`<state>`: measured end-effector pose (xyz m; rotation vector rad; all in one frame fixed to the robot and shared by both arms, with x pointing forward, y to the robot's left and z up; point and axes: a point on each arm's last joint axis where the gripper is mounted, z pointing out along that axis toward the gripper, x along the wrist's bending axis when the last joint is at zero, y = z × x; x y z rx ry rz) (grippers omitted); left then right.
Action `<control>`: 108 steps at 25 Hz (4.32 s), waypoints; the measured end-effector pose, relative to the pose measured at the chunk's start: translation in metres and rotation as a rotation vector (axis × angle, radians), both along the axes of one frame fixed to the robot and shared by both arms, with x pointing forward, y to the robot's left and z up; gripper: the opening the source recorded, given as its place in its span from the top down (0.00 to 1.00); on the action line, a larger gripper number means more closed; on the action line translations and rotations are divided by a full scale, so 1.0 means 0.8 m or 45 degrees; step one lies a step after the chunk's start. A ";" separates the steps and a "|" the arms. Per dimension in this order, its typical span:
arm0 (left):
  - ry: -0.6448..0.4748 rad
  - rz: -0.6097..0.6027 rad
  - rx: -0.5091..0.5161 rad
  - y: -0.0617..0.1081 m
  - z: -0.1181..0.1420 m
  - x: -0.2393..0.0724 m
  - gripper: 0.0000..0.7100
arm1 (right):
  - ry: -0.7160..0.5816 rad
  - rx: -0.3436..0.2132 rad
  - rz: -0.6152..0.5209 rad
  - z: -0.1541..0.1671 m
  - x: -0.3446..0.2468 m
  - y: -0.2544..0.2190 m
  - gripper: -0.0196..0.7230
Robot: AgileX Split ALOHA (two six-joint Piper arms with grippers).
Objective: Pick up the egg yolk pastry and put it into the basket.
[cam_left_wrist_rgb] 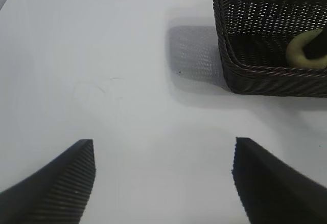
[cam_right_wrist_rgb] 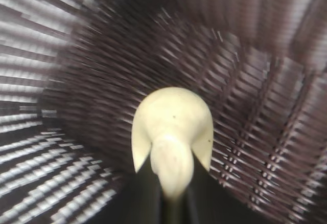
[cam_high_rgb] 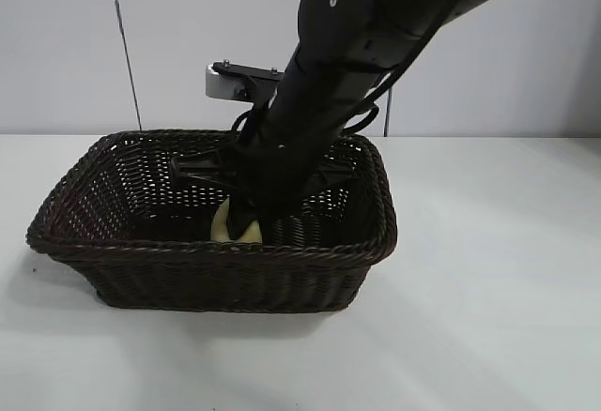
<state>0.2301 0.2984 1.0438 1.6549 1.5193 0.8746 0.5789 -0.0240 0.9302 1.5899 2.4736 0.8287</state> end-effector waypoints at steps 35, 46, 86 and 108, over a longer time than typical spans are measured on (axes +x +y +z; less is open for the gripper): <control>0.000 0.001 -0.001 0.000 0.000 0.000 0.24 | 0.263 -0.391 -0.265 0.120 0.076 -0.127 0.24; 0.000 0.001 -0.001 0.000 0.000 0.000 0.24 | 0.305 -0.387 -0.641 0.121 0.119 -0.287 0.24; 0.000 0.001 -0.001 0.000 0.000 0.000 0.24 | 0.378 -0.335 -0.551 0.109 -0.219 -0.319 0.24; 0.000 0.001 -0.001 0.000 0.000 0.000 0.24 | -0.255 -0.109 -0.606 0.131 -0.358 -0.334 0.24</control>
